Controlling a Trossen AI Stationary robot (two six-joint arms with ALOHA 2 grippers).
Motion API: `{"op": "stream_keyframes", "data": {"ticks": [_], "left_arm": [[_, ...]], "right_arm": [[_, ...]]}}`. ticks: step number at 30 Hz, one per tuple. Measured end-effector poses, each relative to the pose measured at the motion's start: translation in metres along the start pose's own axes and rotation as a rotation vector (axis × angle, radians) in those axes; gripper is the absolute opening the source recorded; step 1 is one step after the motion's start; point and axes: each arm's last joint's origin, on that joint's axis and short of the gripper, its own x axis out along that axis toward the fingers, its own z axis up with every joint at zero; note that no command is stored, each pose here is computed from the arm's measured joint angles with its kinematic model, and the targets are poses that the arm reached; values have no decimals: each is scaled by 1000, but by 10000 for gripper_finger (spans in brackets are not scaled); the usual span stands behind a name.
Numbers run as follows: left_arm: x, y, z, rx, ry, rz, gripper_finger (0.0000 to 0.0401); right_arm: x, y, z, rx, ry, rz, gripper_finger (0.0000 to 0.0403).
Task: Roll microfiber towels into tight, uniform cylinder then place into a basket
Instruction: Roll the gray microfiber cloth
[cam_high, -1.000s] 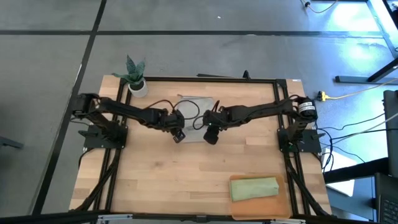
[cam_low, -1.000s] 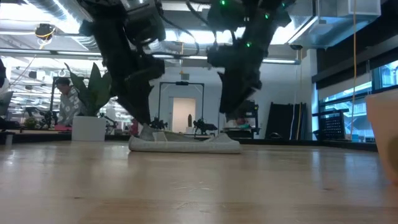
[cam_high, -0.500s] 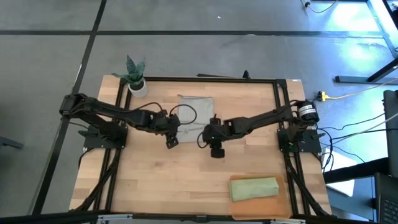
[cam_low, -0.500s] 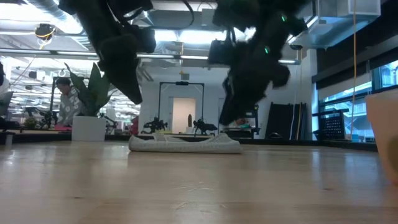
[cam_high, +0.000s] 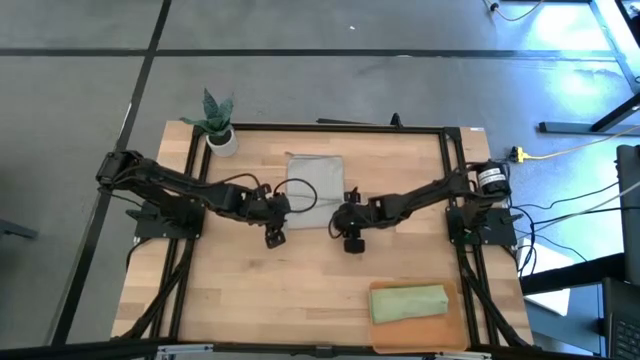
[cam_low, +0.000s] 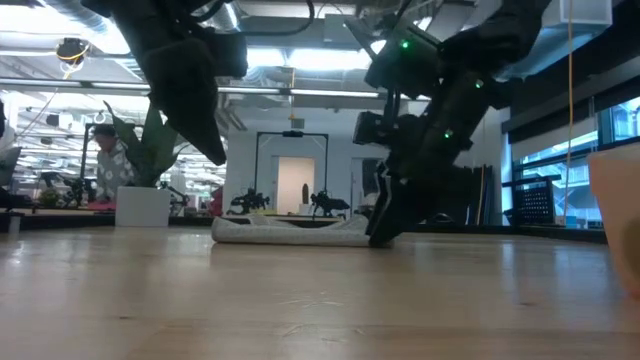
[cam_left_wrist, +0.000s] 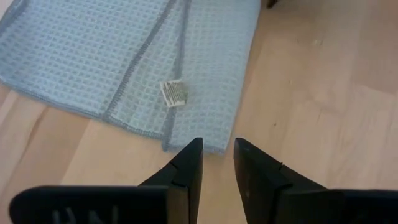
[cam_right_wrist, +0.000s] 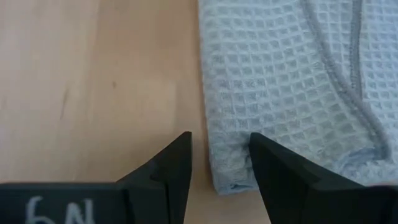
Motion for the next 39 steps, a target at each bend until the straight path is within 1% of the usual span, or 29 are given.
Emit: {"op": "stream_keyframes", "data": {"ticks": [2, 6, 8, 10, 12, 15, 18, 19, 22, 26, 29, 34, 39], "left_arm": [[0, -1, 0, 3, -1, -3, 81], [-1, -4, 0, 7, -19, -17, 81], [-1, -6, 1, 30, -33, -25, 81], [-2, -8, 3, 60, -57, -37, 81], [-3, -11, 5, 99, -83, -51, 81], [-2, -17, 7, 167, -119, -70, 81], [3, -22, 4, 232, -106, -71, 81], [7, -24, 3, 239, -101, -70, 81], [19, -30, -1, 258, -65, -64, 81], [27, -35, 0, 225, -88, -76, 81], [28, -34, 1, 220, -92, -75, 85], [29, -31, 2, 213, -86, -58, 95], [42, -32, -4, 304, -48, 10, 94]], "right_arm": [[2, -2, -1, 19, 0, -5, 163], [3, -7, -2, 115, 6, -11, 163], [4, -9, -2, 128, 4, -13, 161], [4, -9, -2, 122, 3, -16, 150], [4, -9, -2, 115, 2, -20, 128], [4, -9, -2, 126, 1, -24, 81], [4, -10, -2, 132, 0, -24, 26], [4, -9, -2, 132, -2, -24, 16], [4, -9, -1, 134, -8, -19, 16], [4, -9, -1, 135, -10, -8, 14], [4, -8, 0, 136, -17, 12, 7], [4, -8, 0, 136, -19, 20, 9], [4, -8, 0, 136, -20, 22, 9]]}}
